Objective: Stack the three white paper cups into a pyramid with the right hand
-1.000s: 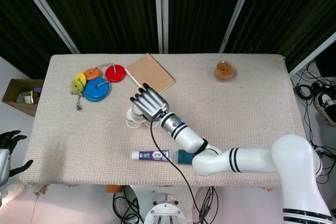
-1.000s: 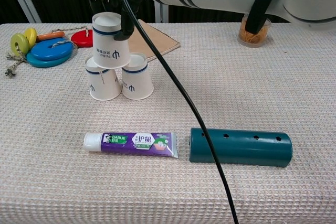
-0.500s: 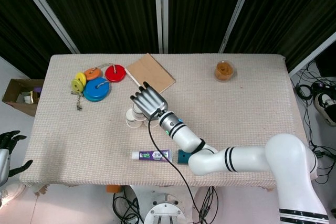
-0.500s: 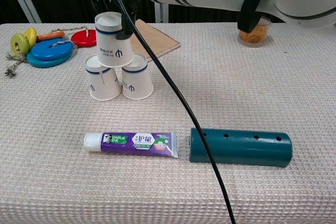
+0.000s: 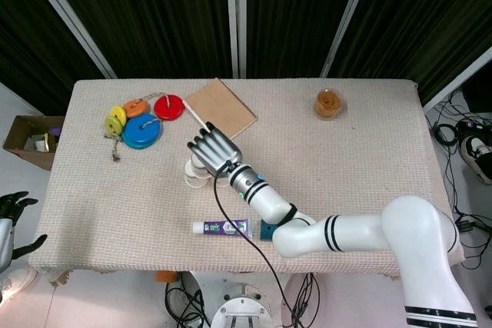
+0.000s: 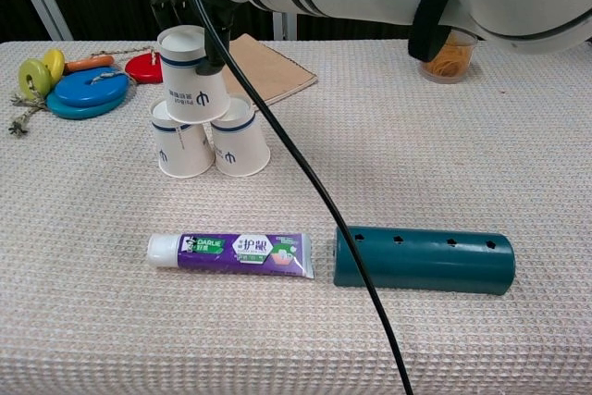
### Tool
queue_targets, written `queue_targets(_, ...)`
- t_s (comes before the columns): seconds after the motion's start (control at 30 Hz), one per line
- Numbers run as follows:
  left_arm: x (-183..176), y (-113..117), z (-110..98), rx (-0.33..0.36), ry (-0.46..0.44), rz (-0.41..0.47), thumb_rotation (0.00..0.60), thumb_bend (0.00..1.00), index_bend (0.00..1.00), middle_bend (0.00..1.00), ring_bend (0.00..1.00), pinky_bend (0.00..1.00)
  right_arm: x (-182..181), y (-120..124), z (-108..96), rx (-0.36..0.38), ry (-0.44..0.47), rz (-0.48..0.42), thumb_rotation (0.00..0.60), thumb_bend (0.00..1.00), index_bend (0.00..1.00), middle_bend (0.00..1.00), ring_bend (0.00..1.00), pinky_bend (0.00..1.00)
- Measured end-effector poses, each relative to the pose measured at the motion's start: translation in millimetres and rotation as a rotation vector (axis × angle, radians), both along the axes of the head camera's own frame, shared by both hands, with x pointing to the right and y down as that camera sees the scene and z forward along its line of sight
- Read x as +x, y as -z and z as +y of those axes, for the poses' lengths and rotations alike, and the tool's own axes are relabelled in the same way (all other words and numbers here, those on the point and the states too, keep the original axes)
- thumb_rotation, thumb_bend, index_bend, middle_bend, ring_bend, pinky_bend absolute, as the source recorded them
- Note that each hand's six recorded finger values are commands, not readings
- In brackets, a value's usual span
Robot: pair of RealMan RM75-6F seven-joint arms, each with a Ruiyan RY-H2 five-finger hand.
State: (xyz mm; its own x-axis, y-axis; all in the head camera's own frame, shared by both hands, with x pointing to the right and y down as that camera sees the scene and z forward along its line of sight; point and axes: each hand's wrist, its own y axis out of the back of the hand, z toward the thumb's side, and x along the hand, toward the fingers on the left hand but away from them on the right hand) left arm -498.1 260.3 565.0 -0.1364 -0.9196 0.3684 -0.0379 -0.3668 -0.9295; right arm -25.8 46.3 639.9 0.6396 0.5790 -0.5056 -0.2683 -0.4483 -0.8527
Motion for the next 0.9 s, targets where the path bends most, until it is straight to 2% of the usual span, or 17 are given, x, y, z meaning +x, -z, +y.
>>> queue_targets(0.2,-2,0,2,0.0,0.007,0.001,0.6,0.0,0.31,0.19,0.17,0.19,0,0,2,-0.005,0.001,0.002,0.6,0.3,0.12,0.23,0.14,0.15)
queue_targets(0.47,-2,0,2,0.002,0.005,0.003,0.6,0.0,0.31,0.19,0.17,0.19,1,4,5,-0.004,0.01,-0.004,0.6,0.3,0.06,0.18,0.13,0.15)
queue_targets(0.6,-2,0,2,0.001,0.002,0.003,0.6,0.0,0.31,0.19,0.17,0.19,10,12,6,0.005,0.005,-0.014,0.6,0.3,0.0,0.13,0.08,0.12)
queue_targets(0.77,-3,-1,2,0.004,0.001,0.007,0.6,0.0,0.31,0.19,0.17,0.19,51,26,5,0.045,-0.046,-0.02,0.6,0.3,0.0,0.1,0.03,0.09)
queue_targets(0.9,0,-3,-3,0.015,-0.013,0.015,0.6,0.0,0.31,0.19,0.17,0.19,112,37,4,0.119,-0.144,-0.023,0.6,0.3,0.0,0.09,0.03,0.09)
